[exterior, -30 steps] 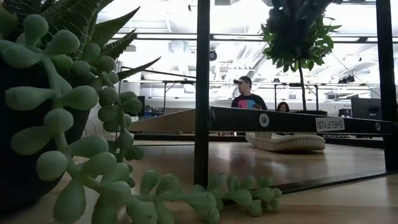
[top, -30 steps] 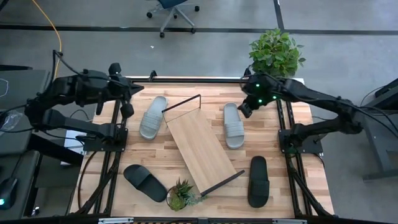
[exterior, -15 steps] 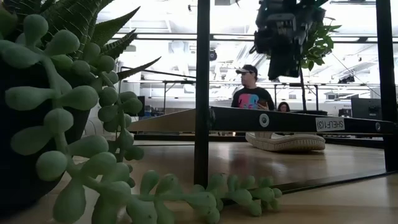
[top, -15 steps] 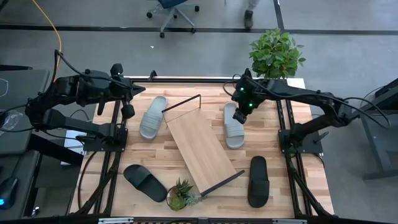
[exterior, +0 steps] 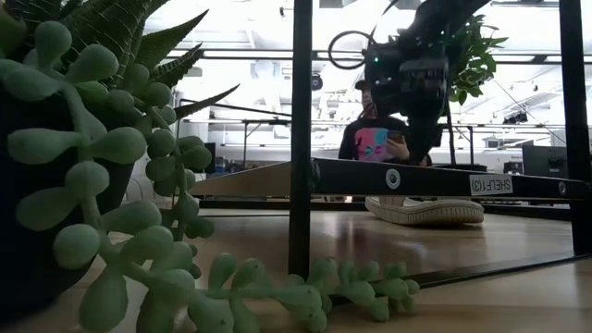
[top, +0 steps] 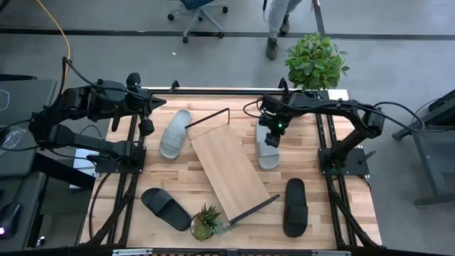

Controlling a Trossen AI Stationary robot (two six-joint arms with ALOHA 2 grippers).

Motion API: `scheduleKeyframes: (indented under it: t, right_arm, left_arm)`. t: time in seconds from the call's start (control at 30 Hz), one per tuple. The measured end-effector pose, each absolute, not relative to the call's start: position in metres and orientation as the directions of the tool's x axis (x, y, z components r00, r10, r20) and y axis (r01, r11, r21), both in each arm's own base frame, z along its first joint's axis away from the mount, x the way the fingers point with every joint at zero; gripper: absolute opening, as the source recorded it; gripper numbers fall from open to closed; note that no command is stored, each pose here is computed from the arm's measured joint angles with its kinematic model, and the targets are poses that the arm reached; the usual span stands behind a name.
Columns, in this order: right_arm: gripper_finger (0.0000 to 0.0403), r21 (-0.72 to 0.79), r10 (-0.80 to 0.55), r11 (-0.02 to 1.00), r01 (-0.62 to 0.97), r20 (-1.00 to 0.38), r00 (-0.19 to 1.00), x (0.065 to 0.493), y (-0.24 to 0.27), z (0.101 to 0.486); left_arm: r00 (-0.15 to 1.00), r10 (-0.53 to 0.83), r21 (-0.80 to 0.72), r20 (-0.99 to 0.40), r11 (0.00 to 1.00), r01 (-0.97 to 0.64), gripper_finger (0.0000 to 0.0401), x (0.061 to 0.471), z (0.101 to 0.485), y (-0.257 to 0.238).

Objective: Pick and place slides into the shelf
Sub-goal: Put the right grey slipper on the shelf

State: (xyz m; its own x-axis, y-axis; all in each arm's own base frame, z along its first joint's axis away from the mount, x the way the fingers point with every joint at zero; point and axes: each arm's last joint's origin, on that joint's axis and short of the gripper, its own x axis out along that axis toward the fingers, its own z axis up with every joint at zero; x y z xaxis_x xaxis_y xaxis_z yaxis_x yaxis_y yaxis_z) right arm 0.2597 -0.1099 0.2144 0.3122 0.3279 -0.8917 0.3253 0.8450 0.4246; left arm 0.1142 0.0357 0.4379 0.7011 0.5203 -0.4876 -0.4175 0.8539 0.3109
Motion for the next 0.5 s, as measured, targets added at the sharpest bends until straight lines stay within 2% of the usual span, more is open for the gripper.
scheduleKeyframes:
  t: [0.33,0.5]
  right_arm:
    - [0.0125,0.403,0.318,0.882,0.242,-0.891,0.326,0.2659,-0.113,0.2082]
    - [0.0156,0.396,0.318,0.894,0.211,-0.891,0.325,0.2658,-0.1131,0.2081]
  left_arm:
    - [0.714,0.498,0.28,-0.492,0.867,-0.411,0.0001,0.1145,0.4378,0.035]
    - [0.714,0.498,0.279,-0.492,0.867,-0.412,0.0001,0.1145,0.4378,0.035]
